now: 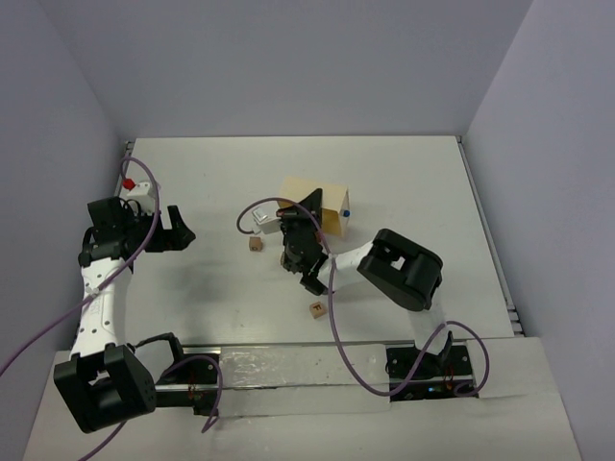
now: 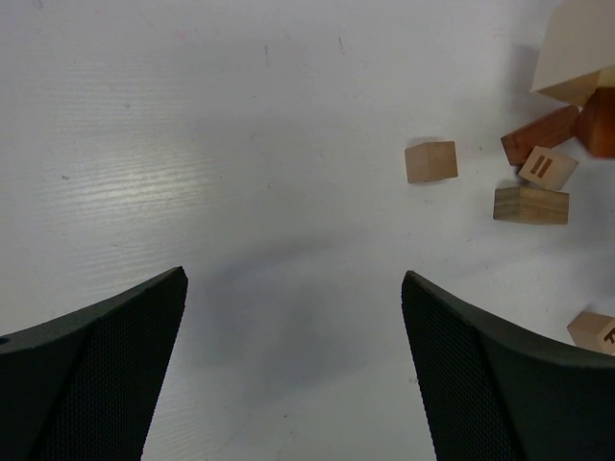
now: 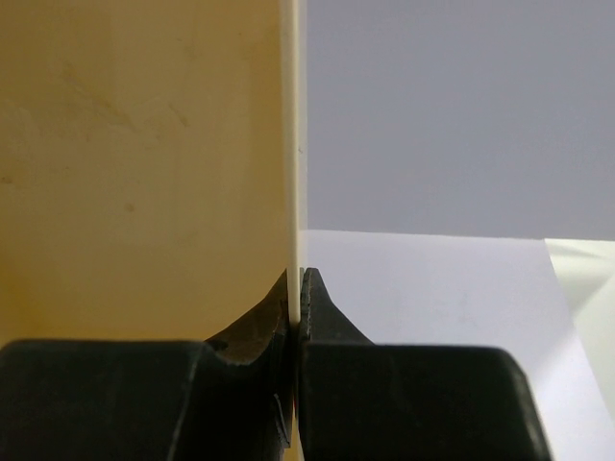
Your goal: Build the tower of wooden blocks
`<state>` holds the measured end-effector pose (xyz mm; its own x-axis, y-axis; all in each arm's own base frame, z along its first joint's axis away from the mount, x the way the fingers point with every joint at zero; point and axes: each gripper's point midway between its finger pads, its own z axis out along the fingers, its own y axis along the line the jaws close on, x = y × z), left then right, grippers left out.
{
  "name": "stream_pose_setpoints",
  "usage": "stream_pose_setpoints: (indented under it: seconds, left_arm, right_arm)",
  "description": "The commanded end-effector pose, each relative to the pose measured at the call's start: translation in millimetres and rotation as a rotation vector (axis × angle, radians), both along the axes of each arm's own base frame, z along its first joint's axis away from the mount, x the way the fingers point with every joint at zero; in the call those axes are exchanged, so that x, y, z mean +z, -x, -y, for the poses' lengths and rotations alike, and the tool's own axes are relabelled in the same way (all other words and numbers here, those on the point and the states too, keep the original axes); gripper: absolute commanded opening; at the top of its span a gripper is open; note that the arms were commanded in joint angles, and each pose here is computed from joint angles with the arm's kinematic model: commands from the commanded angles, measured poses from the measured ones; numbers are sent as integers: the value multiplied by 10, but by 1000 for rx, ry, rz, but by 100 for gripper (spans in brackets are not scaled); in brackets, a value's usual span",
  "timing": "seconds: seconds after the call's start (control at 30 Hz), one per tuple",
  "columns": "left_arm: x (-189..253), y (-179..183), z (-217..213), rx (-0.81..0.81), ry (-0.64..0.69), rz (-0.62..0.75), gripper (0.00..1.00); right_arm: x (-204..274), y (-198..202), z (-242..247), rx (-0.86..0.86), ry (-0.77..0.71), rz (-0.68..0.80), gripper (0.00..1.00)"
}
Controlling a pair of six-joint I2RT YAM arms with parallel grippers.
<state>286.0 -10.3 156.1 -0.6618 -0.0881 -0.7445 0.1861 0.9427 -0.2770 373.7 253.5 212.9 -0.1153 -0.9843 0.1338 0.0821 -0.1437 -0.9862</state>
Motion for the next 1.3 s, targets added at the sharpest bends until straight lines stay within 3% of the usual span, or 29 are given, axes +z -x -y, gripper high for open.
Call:
stream_pose_setpoints:
  seconds: [0.0, 0.23, 0.3, 0.4, 0.5, 0.6, 0.7, 0.8, 0.9, 0.97, 1.13, 1.2, 1.23, 1.27]
  left_arm:
    - [182, -60, 8, -26, -5, 62, 99]
    - [187, -54, 12, -32, -6, 57, 99]
    - [202, -53, 15, -31, -6, 66, 99]
    - [211, -59, 10, -28, -9, 74, 99]
    - [204, -39, 27, -37, -4, 68, 99]
    - [207, -51, 26, -40, -6, 73, 99]
    - [202, -42, 35, -43, 0, 66, 99]
    - [206, -48, 31, -42, -4, 73, 99]
    - [209, -36, 38, -47, 0, 68, 99]
    - [212, -40, 42, -47, 1, 76, 99]
    - [217, -32, 49, -54, 1, 72, 99]
    - [223, -28, 55, -57, 1, 77, 99]
    - [225, -25, 57, -58, 2, 78, 99]
    - [231, -23, 57, -59, 0, 81, 99]
  right_arm:
    - [706, 285, 251, 43, -474, 302, 0]
    - [829, 276, 252, 58, -502, 329, 0]
    - [808, 163, 327, -28, -486, 323, 0]
    - [963, 434, 168, 96, -545, 332, 0]
    - [921, 184, 418, -37, -504, 341, 0]
    - [978, 413, 230, 90, -542, 326, 0]
    - [897, 148, 481, -61, -497, 339, 0]
    - [909, 400, 219, 72, -545, 300, 0]
    - [915, 162, 548, -84, -537, 334, 0]
    - [967, 176, 633, -95, -583, 340, 0]
    - [606, 21, 832, -181, -644, 153, 0]
    - [763, -37, 881, -176, -765, 84, 0]
    - [689, -51, 921, -197, -824, -11, 0]
    - [314, 9, 1021, -252, -884, -207, 0]
